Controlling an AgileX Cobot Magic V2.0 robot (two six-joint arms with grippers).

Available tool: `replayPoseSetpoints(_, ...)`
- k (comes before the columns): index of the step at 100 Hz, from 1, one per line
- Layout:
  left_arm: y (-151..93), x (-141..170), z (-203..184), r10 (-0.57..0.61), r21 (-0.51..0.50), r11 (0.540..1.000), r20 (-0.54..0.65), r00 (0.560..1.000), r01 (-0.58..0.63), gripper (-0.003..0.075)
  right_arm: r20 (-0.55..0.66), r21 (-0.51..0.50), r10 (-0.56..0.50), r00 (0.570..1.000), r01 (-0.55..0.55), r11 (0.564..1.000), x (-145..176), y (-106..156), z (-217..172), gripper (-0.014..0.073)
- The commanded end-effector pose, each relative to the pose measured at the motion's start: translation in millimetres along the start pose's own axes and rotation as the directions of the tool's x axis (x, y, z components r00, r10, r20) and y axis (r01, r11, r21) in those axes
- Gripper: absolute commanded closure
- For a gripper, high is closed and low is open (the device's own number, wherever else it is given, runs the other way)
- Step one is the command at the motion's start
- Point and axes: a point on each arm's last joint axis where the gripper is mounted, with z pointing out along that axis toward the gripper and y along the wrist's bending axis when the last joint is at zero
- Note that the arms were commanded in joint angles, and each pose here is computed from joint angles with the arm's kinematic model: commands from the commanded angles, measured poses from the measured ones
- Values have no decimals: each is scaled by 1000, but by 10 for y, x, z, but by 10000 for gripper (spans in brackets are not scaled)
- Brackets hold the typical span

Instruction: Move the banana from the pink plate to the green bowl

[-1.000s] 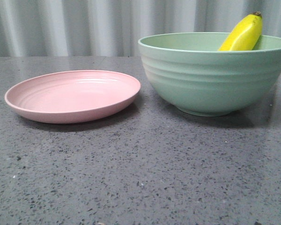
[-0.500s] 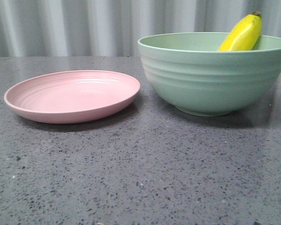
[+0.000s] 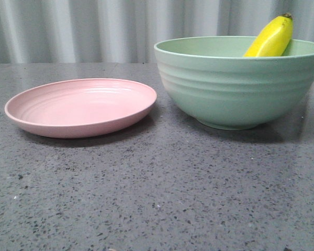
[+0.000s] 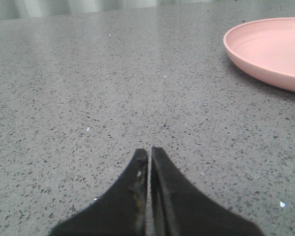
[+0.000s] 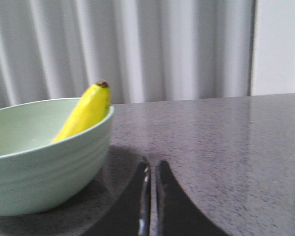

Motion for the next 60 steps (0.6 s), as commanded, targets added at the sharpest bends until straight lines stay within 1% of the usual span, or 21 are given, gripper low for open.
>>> replayPoseSetpoints(1,5,-48,-7,-2,-7,1000,83,997,3,741,6,40,-26,1000,26,999,50,-26,-6,664)
replayPoseSetpoints(11,5,-48,-7,-2,-7,1000,83,997,3,741,-123,77,-20,992,30,997,168,-50,-16,664)
replayPoseSetpoints(25,5,-48,-7,-2,-7,1000,83,997,3,741,-246,87,-9,969,31,996,282,-58,-41,664)
replayPoseSetpoints(40,5,-48,-7,-2,-7,1000,83,997,3,741,-318,88,-2,948,31,996,347,-60,-61,664)
replayPoseSetpoints(60,5,-48,-7,-2,-7,1000,83,997,3,741,-318,88,-2,948,31,996,348,-60,-61,664)
